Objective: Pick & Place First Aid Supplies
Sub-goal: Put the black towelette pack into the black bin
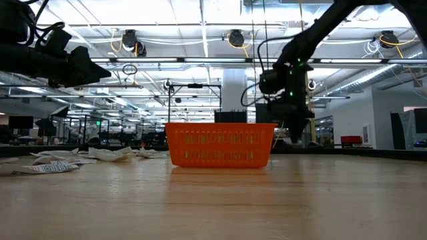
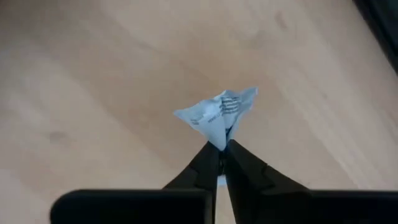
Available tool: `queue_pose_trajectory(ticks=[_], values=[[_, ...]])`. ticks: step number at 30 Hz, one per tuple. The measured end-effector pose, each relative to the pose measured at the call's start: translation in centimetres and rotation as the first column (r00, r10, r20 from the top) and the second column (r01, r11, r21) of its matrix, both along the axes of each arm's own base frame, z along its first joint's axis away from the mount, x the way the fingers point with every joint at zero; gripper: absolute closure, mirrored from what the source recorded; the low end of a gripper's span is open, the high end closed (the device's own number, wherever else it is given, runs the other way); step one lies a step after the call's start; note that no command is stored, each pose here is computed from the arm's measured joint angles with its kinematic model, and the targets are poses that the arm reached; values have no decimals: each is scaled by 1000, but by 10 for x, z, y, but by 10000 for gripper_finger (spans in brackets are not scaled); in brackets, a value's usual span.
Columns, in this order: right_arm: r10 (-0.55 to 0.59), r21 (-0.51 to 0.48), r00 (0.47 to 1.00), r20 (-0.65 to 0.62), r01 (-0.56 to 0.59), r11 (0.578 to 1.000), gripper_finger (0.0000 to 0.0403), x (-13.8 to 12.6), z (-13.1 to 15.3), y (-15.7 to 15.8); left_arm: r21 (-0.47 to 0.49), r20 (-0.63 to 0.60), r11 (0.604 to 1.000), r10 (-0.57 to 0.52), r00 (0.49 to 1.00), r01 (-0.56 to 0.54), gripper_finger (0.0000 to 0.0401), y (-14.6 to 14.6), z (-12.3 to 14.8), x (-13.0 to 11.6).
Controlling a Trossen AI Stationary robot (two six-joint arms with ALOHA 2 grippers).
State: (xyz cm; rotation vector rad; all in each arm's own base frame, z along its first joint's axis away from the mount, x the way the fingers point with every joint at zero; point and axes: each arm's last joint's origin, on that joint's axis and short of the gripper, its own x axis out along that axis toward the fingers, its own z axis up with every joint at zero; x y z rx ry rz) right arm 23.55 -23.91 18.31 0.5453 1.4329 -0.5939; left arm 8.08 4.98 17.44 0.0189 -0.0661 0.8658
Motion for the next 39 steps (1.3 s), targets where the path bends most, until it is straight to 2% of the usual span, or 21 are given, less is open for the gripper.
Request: queue_pose_trajectory(ticks=[6, 10, 16, 21, 27, 32, 39], values=[[105, 52, 993, -49, -102, 993, 395, 2, 28, 16, 0, 0, 1000, 0, 1000, 0, 95, 0, 0, 0], [208, 78, 976, -67, -203, 976, 391, 6, 33, 26, 0, 0, 1000, 0, 1000, 0, 96, 0, 0, 0], [377, 48, 925, -47, -374, 926, 397, 37, 48, 40, 0, 0, 1000, 0, 1000, 0, 95, 0, 0, 0], [435, -13, 900, -9, -435, 900, 396, 72, 66, 45, 0, 0, 1000, 0, 1000, 0, 96, 0, 0, 0], [477, -24, 879, -1, -477, 879, 395, 107, 75, 47, 0, 0, 1000, 0, 1000, 0, 95, 0, 0, 0], [496, 7, 868, -19, -496, 868, 395, 132, 71, 47, 0, 0, 1000, 0, 1000, 0, 96, 0, 0, 0], [519, -28, 855, 3, -519, 855, 395, 160, 64, 46, 0, 0, 1000, 0, 1000, 0, 96, 0, 0, 0]])
